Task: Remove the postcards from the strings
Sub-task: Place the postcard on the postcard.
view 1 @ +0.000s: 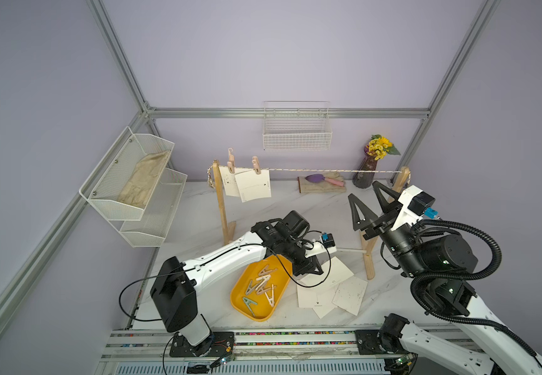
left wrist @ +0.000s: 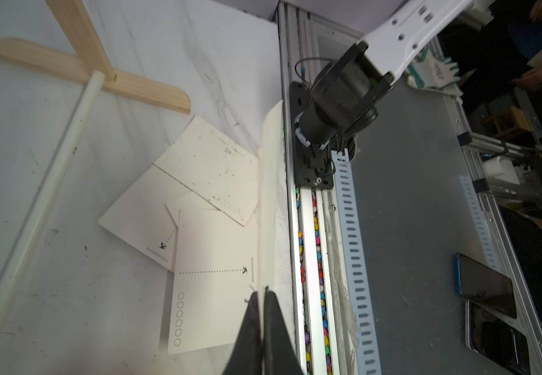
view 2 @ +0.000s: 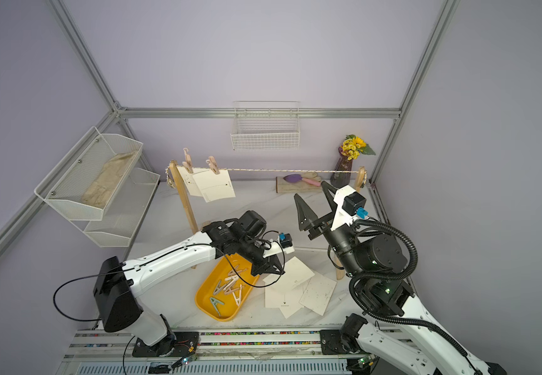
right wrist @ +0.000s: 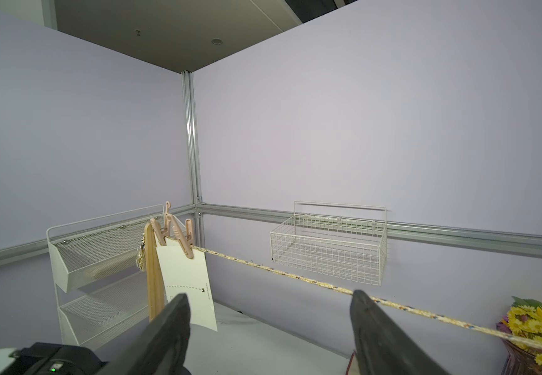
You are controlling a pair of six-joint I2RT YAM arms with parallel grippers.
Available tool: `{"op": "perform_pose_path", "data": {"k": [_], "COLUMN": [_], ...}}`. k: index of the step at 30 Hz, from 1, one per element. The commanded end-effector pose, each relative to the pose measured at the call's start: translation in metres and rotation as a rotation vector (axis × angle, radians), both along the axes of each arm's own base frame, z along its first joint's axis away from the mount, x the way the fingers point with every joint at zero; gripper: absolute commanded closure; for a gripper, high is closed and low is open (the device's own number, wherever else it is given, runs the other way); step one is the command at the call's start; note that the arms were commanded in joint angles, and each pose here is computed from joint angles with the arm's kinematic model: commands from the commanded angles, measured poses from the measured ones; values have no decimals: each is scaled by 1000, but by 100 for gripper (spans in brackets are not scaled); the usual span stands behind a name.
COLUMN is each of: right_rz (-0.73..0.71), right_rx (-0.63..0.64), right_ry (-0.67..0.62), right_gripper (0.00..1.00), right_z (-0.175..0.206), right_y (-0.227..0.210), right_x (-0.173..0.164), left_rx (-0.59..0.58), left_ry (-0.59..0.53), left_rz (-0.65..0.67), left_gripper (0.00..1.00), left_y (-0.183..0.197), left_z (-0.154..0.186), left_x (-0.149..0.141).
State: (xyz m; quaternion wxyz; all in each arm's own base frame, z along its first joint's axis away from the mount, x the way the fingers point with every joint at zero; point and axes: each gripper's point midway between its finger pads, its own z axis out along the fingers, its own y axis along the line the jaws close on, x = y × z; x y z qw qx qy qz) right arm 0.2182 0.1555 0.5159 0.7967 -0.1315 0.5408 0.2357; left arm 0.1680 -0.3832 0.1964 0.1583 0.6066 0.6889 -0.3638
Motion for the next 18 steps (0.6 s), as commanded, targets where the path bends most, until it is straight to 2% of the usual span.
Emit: {"op": "perform_pose_path", "data": {"k": [1,8,18], "right_rz": [5,10,13], "right_rx": [-24,-31,-27], "right_ry": [-27,-25,-16], "right_gripper": [21,21,20], "right_z": [5,4,0], "right_y": [2,7,6], "right_x": [-2,1,1], "left_rx": [107,303,393], "left_ry": [-89,-26,-63], "left_rz": [-102,-209,-202], "left_gripper": [100,100,100], "left_y": [-3,-14,-24], "left_z": [-10,-54,-73], "left_x": [0,-3,19]}}
